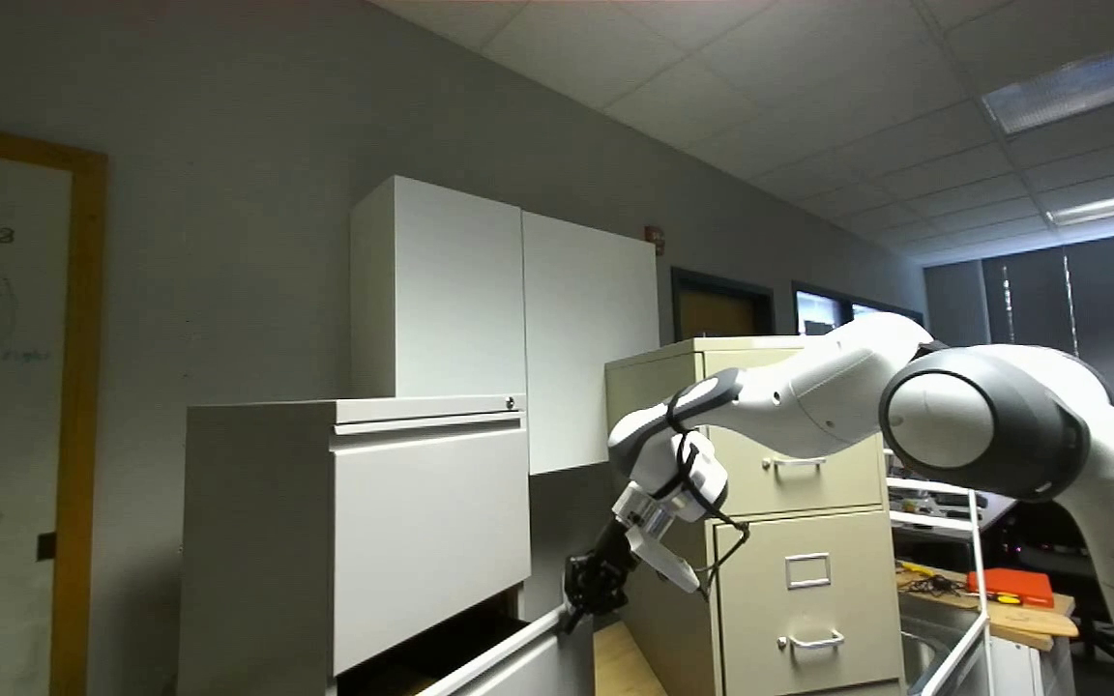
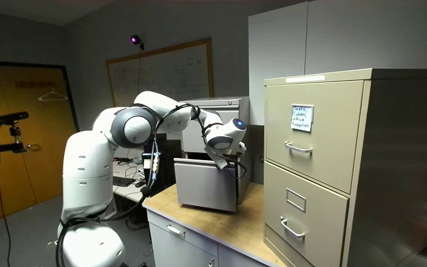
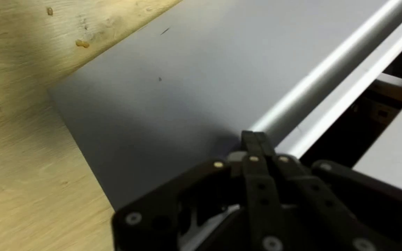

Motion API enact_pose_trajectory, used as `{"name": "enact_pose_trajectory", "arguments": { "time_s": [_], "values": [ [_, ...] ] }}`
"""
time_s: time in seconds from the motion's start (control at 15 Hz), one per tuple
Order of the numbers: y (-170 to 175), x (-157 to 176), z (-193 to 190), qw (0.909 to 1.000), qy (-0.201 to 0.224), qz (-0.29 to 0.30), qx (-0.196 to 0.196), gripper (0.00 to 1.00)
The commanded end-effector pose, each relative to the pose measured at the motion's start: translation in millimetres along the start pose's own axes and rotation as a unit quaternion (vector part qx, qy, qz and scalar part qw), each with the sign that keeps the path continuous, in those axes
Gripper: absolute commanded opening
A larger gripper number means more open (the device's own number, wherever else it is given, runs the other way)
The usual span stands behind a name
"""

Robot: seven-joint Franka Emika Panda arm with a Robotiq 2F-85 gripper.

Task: Close the bottom drawer of the file cabinet

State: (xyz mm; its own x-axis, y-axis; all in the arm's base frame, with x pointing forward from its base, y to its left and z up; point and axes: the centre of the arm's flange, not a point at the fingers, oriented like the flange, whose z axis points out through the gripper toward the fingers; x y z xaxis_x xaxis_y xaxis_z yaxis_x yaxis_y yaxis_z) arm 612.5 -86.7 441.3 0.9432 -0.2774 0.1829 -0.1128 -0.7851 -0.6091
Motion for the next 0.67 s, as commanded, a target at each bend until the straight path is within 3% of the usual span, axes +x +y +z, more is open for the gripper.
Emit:
{"name": "enact_pose_trajectory", "arguments": {
  "time_s": [0.0, 0.6],
  "values": [
    [-6, 40, 2, 0.9993, 0.009, -0.007, 0.034, 0.00],
    [-19, 83, 5, 0.9977, -0.007, -0.014, 0.065, 0.00]
  ]
}}
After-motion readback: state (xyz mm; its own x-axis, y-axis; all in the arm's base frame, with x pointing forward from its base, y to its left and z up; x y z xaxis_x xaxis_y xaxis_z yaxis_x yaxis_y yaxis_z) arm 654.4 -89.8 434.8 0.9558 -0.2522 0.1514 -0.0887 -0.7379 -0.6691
